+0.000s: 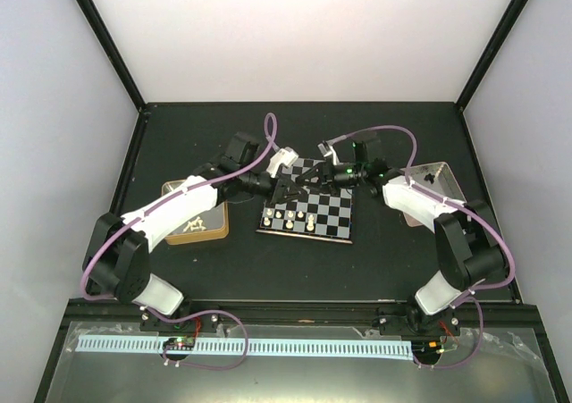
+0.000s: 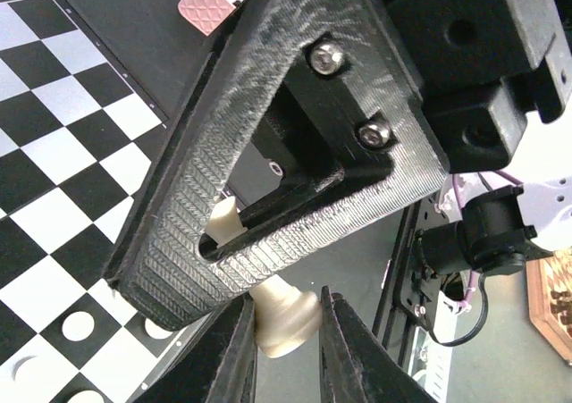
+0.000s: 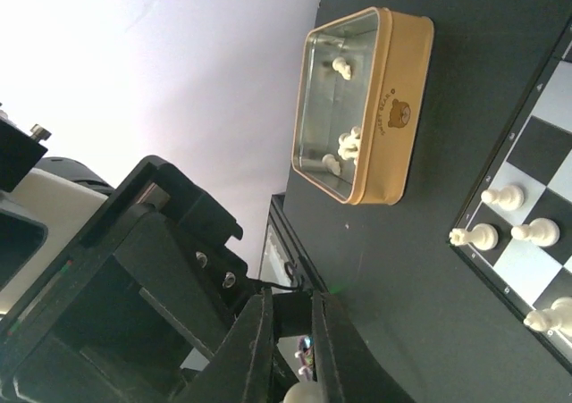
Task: Set up the chess pieces on the board
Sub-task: Place the chess piece on the chessboard.
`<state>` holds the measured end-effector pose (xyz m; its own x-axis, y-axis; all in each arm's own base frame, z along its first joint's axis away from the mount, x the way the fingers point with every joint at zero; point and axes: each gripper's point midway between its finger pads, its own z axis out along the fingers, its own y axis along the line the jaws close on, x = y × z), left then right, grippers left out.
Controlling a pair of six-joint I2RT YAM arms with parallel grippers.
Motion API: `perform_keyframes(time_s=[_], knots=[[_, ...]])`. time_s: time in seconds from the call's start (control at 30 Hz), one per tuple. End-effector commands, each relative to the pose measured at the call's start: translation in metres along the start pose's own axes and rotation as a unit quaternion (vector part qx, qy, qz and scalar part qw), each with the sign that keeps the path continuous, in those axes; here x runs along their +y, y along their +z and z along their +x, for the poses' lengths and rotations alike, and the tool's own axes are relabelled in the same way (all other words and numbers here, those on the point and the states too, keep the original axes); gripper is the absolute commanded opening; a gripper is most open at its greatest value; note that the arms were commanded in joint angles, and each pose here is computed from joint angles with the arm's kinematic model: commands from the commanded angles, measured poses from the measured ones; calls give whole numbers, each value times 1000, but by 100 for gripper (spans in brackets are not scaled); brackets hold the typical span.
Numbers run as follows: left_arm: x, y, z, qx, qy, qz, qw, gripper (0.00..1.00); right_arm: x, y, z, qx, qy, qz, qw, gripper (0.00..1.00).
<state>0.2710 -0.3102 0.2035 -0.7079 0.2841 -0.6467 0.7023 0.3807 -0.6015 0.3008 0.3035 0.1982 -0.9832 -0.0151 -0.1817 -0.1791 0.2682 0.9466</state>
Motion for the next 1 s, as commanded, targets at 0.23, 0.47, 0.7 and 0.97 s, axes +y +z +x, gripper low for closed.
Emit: perform_keyframes(time_s=[0.23,0.47,0.7,0.97], knots=[[4,11,-47,-75,-96,19,992,51,5,-12,-39,-113,26,24,993,1],[13,16,-49,-73,-112,7,991,22,-2,-13,-45,-130,57,31,989,2],[23,13,-46,-66,-72,-27,995,2,0,-26,-45,-127,22,48,990,41],[-1,2,-39,-50,26,43,998,1,31,-52,-23,-77,-48,-5,996,61]])
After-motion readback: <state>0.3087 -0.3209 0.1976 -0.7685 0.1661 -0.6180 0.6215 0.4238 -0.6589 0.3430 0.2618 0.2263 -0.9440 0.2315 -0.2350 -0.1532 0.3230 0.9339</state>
